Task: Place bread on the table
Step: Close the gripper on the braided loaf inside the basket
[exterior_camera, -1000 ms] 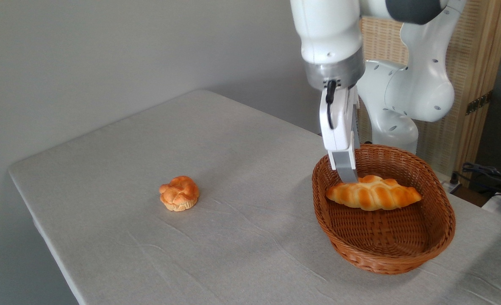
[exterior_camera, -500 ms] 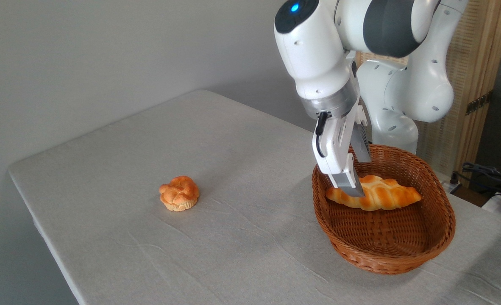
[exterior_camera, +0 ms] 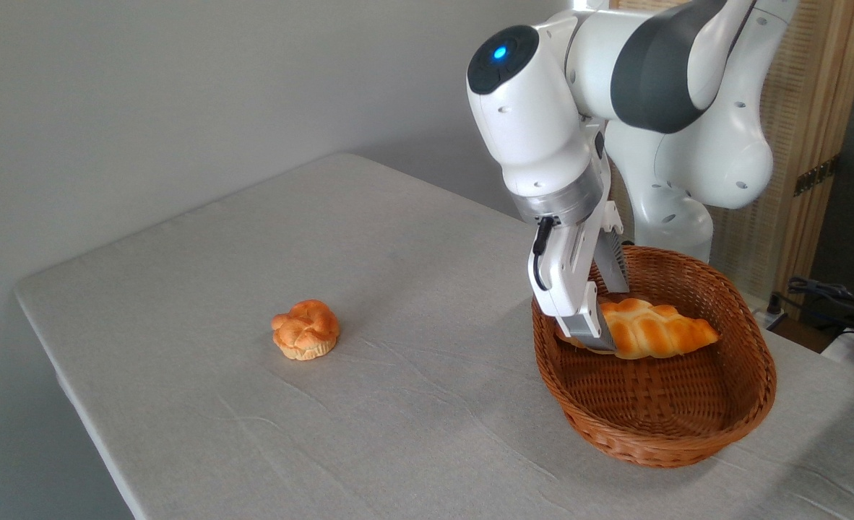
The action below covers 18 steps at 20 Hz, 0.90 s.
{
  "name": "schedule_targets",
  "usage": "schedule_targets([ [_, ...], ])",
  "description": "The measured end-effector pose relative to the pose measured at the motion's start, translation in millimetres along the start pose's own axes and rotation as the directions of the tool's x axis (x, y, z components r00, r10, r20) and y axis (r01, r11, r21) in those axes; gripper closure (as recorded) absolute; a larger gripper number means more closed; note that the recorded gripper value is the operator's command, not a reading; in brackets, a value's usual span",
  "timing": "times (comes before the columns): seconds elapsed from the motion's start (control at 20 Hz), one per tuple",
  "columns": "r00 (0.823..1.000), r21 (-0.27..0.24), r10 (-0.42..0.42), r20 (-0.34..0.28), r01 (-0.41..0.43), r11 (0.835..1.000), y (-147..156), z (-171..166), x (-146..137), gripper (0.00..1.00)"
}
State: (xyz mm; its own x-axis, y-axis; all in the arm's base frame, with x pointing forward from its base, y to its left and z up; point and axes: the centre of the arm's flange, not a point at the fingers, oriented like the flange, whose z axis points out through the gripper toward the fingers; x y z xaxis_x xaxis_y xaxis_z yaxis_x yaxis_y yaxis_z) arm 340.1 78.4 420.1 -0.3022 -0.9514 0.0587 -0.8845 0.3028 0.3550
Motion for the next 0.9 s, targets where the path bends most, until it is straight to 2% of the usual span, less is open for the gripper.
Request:
schedule_targets([
  [0.1, 1.000, 0.002, 0.005, 0.000, -0.005, 1.000, -1.8, 7.3, 1.7, 0.02],
  [0.2, 1.000, 0.001, 0.009, -0.001, -0.009, 1.000, -3.2, 15.1, 3.7, 0.15],
  [0.25, 1.000, 0.001, 0.011, -0.001, -0.011, 1.000, -3.6, 17.2, 4.3, 0.32],
  [0.3, 1.000, 0.003, 0.012, 0.000, -0.012, 1.000, -4.0, 19.0, 4.7, 0.38],
  [0.35, 1.000, 0.004, 0.012, 0.000, -0.012, 1.000, -4.1, 19.1, 4.8, 0.53],
  [0.5, 1.000, 0.005, 0.013, 0.001, -0.013, 1.000, -4.1, 18.7, 5.0, 0.79],
  [0.65, 1.000, 0.005, 0.013, 0.001, -0.013, 1.000, -4.1, 18.7, 5.0, 0.91],
  [0.9, 1.000, 0.005, 0.013, 0.001, -0.013, 1.000, -4.1, 18.7, 5.0, 0.94],
])
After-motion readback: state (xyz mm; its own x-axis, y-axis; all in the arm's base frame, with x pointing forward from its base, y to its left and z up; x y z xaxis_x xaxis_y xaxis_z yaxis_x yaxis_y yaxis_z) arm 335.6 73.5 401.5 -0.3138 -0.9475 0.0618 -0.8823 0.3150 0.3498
